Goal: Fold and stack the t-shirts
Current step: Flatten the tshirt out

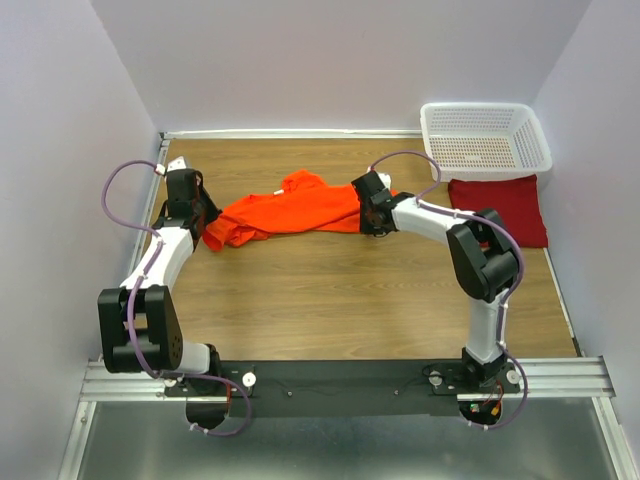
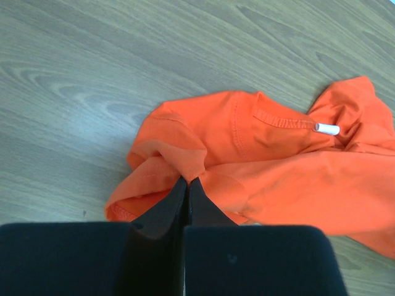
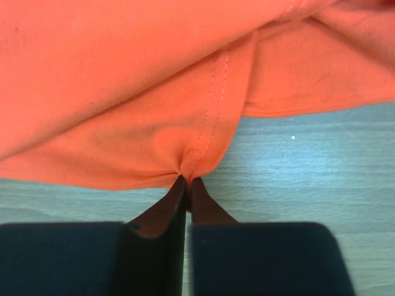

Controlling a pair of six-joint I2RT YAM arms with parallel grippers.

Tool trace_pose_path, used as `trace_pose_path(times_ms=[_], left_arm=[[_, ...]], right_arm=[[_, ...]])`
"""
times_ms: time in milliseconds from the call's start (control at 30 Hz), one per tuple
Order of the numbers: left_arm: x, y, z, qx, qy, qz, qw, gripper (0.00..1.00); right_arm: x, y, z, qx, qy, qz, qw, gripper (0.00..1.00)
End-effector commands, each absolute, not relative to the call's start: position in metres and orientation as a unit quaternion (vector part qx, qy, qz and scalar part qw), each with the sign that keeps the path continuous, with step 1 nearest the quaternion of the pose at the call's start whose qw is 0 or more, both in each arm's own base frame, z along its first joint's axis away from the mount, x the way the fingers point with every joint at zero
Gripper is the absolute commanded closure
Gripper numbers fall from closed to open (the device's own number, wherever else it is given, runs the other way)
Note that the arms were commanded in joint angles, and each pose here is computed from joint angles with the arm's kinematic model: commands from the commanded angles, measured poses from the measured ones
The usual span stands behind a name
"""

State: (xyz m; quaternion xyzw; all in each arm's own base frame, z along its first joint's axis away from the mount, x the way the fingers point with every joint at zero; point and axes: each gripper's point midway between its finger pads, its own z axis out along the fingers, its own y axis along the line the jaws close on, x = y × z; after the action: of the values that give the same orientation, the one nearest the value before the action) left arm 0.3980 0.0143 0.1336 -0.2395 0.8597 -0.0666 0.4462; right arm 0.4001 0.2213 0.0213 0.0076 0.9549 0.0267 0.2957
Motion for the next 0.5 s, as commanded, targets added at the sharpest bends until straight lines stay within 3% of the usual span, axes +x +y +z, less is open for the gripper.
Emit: trace_pose_path(times_ms=[0,100,167,267,300,467], left_arm=[[0.399,0.017,0.143,-0.238,0.851,-0.066,0.463,0.94],[0.402,0.018,0.150,-0.233,0.851,-0.062,0.467,0.93],[0.406,0.019,0.161,-0.228,0.847,-0.059,0.476,0.86],[0.403,0.022,0.169,-0.227,0.845,-0.050,0.483,0.62],[0.399,0.023,0.171,-0.227,0.844,-0.048,0.484,0.42],[0.377,0.018,0.159,-0.231,0.850,-0.058,0.470,0.36]], right_arm=[[0.390,0.201,0.005,-0.012,0.960,-0.032,0.278,0.99],[0.409,0.198,0.051,-0.017,0.946,-0.040,0.322,0.99],[0.414,0.190,0.080,-0.016,0.938,-0.048,0.342,0.99],[0.428,0.156,0.130,0.018,0.924,-0.049,0.380,0.99],[0.428,0.138,0.156,0.031,0.915,-0.051,0.400,0.99],[0.408,0.095,0.161,0.056,0.915,-0.081,0.392,0.99]])
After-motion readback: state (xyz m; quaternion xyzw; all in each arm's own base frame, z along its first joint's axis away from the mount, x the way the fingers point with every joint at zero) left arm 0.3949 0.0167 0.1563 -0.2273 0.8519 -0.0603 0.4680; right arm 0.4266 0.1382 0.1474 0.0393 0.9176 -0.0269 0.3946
